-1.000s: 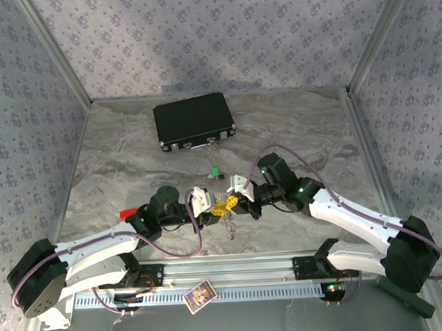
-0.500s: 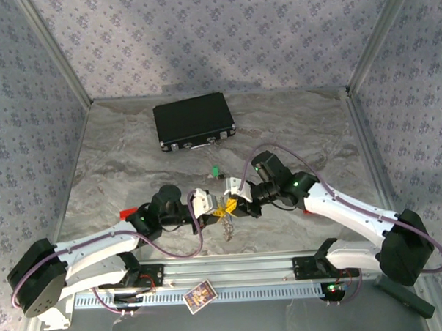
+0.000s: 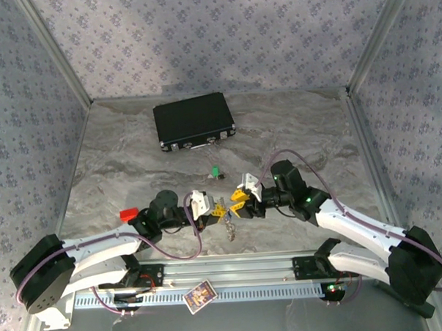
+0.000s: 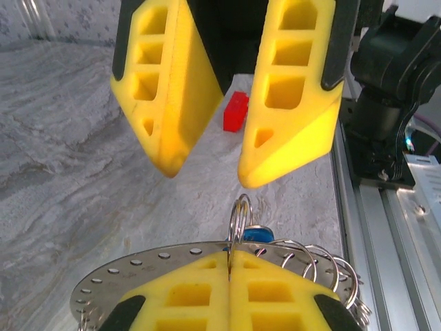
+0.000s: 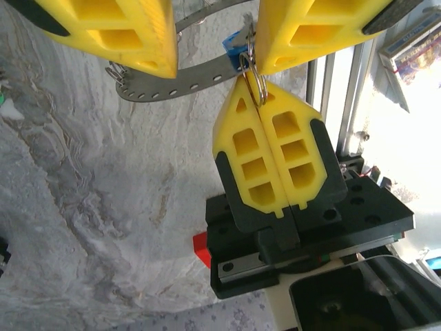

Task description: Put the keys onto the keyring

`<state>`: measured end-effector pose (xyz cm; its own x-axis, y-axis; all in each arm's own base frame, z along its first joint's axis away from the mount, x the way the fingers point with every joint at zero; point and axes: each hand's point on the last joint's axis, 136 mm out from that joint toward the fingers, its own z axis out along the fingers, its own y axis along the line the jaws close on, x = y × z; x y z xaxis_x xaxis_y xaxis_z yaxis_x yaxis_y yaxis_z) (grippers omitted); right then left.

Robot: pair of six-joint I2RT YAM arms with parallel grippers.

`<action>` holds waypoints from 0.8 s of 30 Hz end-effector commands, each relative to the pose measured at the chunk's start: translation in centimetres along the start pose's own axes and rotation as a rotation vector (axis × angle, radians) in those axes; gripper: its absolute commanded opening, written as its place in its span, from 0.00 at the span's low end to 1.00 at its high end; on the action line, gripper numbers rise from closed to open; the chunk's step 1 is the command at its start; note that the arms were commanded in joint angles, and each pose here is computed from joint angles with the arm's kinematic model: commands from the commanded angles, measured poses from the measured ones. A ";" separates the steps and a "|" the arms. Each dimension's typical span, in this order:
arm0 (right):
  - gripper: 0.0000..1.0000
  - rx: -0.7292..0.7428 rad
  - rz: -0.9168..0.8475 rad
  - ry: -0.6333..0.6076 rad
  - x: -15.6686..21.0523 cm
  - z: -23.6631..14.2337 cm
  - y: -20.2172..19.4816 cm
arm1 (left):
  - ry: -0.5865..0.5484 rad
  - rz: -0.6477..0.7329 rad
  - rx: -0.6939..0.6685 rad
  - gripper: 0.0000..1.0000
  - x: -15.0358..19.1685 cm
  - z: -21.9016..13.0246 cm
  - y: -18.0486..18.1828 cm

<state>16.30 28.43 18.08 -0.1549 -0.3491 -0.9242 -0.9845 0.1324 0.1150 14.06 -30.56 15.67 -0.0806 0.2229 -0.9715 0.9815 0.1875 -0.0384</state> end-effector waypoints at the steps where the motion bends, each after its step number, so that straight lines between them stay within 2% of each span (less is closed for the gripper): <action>1: 0.35 -0.037 0.002 -0.037 -1.1 0.1 0.4 | -0.099 0.030 0.000 0.00 -2.5 -0.1 0.0; 7: 0.34 -0.083 0.012 -0.032 -1.1 0.5 1.0 | -0.097 0.028 -0.004 0.00 -2.4 -0.3 0.0; 9: 0.31 -0.078 0.013 -0.026 -0.9 0.6 0.9 | -0.106 0.030 -0.004 0.00 -2.6 -0.3 -0.1; 14: 0.07 -0.088 0.016 -0.025 -1.1 0.8 1.0 | -0.116 0.022 -0.006 0.00 -2.7 -0.4 -0.1; 16: 0.00 -0.094 0.016 -0.010 -1.1 0.9 1.0 | -0.116 0.014 -0.022 0.08 -2.8 -0.5 0.2; 19: 0.00 -0.094 0.018 0.026 -0.8 0.8 1.0 | -0.094 0.011 -0.061 0.29 -2.8 -0.6 0.8; 24: 0.00 -0.056 -0.013 0.146 0.3 0.4 0.5 | 0.037 0.008 -0.084 0.33 -1.0 -0.8 1.1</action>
<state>15.82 29.12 17.64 -0.1861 -0.4213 -0.8876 -0.9825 0.0833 0.1665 15.00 -30.02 16.62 -0.0871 0.2146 -0.9728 0.9664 0.2552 -0.0302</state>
